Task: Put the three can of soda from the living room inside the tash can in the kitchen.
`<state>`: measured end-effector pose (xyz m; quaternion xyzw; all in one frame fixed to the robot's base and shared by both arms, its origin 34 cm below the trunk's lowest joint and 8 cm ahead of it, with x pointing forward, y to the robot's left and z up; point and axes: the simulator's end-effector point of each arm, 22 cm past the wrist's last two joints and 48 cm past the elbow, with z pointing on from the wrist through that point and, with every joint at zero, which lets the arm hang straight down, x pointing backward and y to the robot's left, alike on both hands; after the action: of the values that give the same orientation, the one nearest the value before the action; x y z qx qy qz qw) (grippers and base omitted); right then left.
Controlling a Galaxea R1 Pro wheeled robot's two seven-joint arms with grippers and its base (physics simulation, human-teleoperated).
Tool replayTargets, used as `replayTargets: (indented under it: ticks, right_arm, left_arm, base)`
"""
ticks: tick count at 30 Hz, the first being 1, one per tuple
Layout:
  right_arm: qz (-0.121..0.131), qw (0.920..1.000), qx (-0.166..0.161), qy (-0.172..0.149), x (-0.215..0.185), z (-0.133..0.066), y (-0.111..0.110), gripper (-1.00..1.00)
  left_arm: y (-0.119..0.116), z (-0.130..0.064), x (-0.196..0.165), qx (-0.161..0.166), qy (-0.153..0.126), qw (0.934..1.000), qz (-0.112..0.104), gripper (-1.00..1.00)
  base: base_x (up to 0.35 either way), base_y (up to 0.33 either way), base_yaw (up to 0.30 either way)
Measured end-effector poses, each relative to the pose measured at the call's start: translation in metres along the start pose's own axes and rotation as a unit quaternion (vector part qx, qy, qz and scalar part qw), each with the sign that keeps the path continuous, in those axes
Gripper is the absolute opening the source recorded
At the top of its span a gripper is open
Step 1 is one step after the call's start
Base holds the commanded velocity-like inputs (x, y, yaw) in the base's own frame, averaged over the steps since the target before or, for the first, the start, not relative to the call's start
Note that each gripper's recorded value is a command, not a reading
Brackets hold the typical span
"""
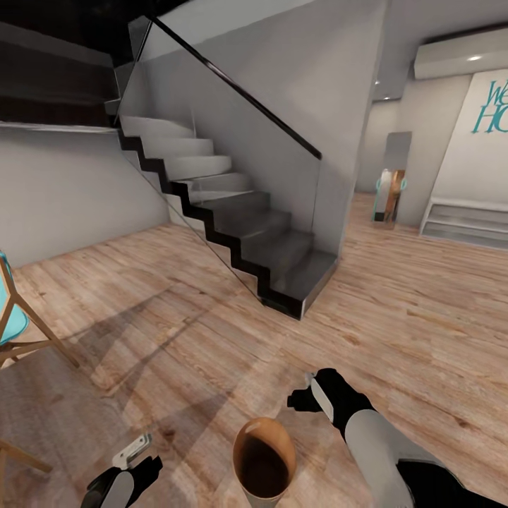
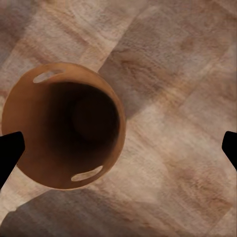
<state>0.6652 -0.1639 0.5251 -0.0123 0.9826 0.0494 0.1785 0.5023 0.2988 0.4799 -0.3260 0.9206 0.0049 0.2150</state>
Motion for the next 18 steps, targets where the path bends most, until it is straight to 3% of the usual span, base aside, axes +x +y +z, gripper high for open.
replayTargets:
  ticks: [11, 16, 18]
  right_arm:
    - [-0.002, 1.0000, 0.006, 0.000, 0.010, 0.017, -0.005, 1.00]
    - [-0.002, 0.9999, 0.008, 0.006, 0.020, 0.028, -0.009, 1.00]
    - [-0.003, 0.9997, 0.008, 0.023, 0.036, 0.036, -0.008, 1.00]
  left_arm:
    - [0.005, 0.019, 0.011, 0.000, -0.001, 1.0000, 0.000, 1.00]
    - [0.008, 0.027, 0.017, 0.000, -0.002, 1.0000, 0.000, 1.00]
    - [0.009, 0.031, 0.019, 0.000, -0.002, 1.0000, 0.000, 1.00]
  base:
    - [0.000, 0.000, 0.199]
    - [0.000, 0.000, 0.061]
    - [0.000, 0.000, 0.018]
